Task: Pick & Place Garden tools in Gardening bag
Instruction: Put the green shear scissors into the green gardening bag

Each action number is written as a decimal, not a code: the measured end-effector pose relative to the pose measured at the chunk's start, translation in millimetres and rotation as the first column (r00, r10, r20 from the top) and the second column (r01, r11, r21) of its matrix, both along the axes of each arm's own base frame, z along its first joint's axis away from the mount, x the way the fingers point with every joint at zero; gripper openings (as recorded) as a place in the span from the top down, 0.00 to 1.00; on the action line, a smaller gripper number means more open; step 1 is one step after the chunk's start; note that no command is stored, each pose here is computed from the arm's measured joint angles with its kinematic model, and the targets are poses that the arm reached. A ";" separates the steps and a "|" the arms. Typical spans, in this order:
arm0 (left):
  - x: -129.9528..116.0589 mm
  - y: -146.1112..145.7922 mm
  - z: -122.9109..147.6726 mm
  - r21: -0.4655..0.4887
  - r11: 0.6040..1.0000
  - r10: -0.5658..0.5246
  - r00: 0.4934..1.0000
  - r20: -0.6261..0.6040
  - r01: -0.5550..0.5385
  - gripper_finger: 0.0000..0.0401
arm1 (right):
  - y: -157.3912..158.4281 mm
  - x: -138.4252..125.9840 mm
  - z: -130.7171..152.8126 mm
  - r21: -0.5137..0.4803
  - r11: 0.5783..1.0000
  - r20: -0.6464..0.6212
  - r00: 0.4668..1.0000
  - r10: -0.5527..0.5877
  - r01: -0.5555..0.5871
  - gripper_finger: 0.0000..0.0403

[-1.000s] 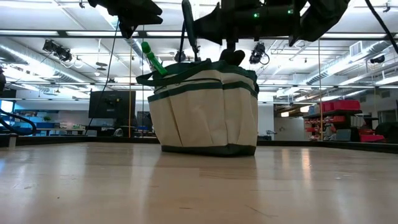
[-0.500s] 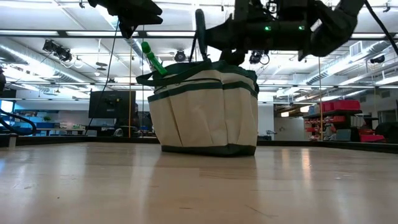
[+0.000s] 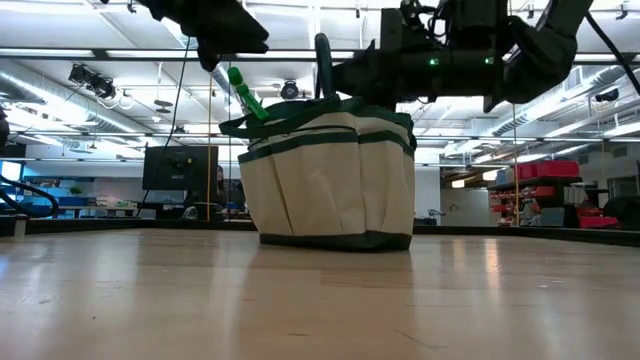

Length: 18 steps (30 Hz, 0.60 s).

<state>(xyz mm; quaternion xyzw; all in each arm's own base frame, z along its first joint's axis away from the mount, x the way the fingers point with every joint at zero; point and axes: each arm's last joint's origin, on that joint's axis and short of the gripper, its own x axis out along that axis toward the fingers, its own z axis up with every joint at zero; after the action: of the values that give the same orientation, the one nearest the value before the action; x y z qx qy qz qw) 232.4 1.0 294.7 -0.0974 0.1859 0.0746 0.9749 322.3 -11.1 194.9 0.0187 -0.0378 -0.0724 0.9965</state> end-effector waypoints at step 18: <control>0.2 -0.1 -1.0 0.000 1.000 0.000 1.000 -0.009 0.000 0.72 | 3.3 13.0 -42.0 0.062 0.997 -0.022 0.999 0.048 -0.046 0.87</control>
<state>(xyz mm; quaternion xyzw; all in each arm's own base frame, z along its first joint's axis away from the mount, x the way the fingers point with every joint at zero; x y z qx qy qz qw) 232.6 0.9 293.7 -0.0970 0.1905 0.0750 0.9740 335.3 -7.8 152.9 0.0496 -0.0234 -0.0502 0.9972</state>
